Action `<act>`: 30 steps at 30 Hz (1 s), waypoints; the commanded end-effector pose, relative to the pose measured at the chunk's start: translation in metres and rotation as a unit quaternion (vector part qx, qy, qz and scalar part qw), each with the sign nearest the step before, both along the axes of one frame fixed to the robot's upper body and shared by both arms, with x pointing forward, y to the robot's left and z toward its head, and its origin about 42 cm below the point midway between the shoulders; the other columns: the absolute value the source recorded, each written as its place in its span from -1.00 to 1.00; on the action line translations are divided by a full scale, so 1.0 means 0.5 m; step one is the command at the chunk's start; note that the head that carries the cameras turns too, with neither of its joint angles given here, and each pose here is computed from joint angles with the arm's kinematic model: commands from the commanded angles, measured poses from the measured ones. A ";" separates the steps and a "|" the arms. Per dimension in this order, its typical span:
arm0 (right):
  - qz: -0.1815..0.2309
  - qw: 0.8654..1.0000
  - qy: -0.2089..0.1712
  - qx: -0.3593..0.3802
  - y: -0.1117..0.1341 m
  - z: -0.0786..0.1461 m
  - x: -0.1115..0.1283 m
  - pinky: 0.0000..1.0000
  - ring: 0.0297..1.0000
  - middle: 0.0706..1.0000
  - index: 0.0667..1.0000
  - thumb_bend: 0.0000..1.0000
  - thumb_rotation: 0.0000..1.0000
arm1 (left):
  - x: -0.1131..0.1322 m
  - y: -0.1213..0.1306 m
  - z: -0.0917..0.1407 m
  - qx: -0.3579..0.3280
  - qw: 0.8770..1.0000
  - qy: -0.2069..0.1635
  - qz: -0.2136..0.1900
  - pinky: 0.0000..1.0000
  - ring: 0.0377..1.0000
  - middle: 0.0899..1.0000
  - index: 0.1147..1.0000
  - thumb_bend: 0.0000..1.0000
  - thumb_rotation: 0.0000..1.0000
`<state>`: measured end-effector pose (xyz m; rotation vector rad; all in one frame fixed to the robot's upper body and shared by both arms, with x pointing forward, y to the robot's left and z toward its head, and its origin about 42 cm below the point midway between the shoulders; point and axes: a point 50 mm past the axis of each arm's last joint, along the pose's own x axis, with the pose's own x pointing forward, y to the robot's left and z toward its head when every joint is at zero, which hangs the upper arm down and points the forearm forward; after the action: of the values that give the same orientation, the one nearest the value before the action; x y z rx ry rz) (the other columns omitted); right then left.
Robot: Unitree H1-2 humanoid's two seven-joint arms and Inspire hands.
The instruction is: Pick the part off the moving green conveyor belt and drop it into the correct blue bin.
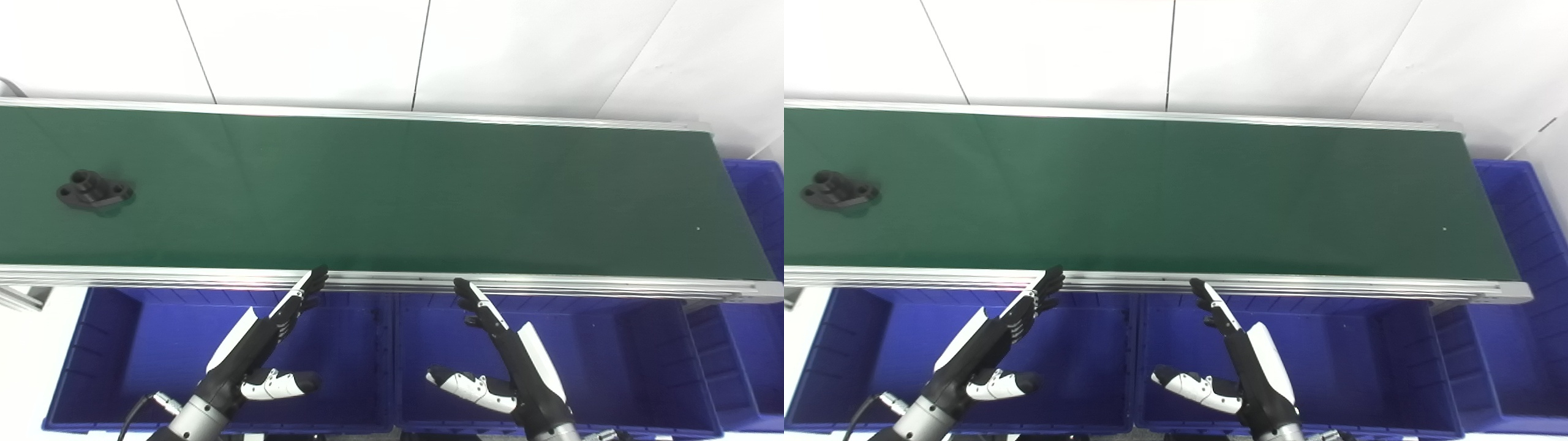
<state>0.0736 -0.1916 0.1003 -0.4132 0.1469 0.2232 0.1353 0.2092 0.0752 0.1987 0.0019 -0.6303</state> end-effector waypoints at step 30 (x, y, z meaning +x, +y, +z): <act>-0.002 1.000 -0.017 0.002 0.003 0.020 -0.002 0.66 0.80 0.85 0.89 0.46 0.25 | 0.002 0.004 0.021 0.001 1.000 -0.028 -0.006 0.94 1.00 1.00 1.00 0.61 0.47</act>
<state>0.0732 -0.1916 0.1006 -0.4122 0.1476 0.2237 0.1351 0.2096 0.0754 0.2027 0.0017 -0.6315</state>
